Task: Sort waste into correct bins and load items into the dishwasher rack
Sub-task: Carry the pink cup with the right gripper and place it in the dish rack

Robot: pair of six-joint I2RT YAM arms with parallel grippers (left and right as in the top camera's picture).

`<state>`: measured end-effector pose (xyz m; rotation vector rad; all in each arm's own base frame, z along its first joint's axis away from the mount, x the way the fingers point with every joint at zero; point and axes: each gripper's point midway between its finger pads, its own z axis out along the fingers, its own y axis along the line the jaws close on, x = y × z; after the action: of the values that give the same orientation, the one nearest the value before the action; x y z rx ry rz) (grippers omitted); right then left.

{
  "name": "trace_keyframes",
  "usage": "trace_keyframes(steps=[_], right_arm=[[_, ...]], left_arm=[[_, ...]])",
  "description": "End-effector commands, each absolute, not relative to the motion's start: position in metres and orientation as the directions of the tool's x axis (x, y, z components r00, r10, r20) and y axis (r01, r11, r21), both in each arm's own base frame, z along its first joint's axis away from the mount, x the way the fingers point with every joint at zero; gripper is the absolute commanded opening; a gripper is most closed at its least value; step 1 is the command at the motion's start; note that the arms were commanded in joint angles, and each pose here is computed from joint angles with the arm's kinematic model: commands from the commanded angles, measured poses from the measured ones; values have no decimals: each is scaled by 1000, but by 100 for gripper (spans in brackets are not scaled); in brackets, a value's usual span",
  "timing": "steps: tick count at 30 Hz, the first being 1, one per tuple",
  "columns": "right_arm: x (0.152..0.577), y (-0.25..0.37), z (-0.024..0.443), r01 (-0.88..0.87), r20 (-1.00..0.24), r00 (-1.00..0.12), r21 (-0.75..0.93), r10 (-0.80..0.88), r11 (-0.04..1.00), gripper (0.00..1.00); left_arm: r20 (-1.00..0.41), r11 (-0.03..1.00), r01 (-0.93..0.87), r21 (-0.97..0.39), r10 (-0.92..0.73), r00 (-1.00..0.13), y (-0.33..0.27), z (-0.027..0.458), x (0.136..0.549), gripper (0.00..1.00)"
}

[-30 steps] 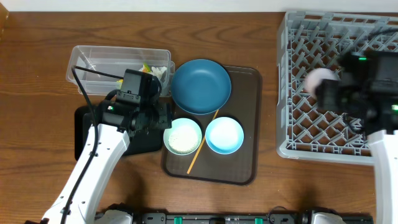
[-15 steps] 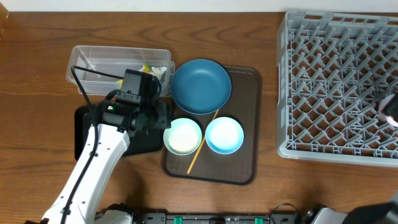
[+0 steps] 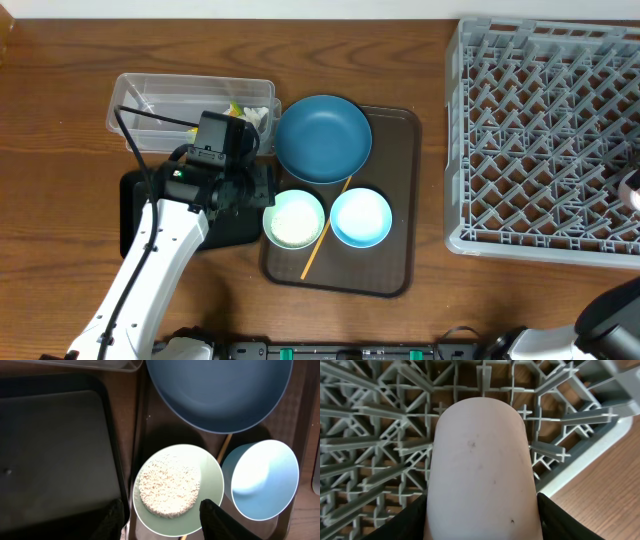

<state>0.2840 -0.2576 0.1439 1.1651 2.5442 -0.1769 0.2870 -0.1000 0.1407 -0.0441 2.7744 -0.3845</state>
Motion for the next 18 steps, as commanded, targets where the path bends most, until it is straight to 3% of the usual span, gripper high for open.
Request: trace_keyframes(steps=[1,6,11,13,16,18], right_arm=[[287,-265,139,771,-347,-589,30,730,636,2],[284,-263,118,772,-283,-605,20,744,636,13],[281,-259,103,772,-230,-616,17,754,636,24],[282,-257,101,770,-221,-617,30,755,638,39],[287,-253,102,763,-221,-617,64,755,643,72],[288,-252,102,761,-219,-618,74,755,644,84]], left_arm=[[-344,966,20,-258,-73,-936,-97,145,287,52],[-347,968,16,-249,-74,-935,-95,145,288,53],[-371,994,-75,-84,-101,-923,-62,140,290,53],[-372,994,-100,-42,-108,-922,-51,139,289,53],[-371,989,-143,-25,-142,-918,-38,139,290,54],[-371,984,-178,-24,-174,-912,-28,139,291,54]])
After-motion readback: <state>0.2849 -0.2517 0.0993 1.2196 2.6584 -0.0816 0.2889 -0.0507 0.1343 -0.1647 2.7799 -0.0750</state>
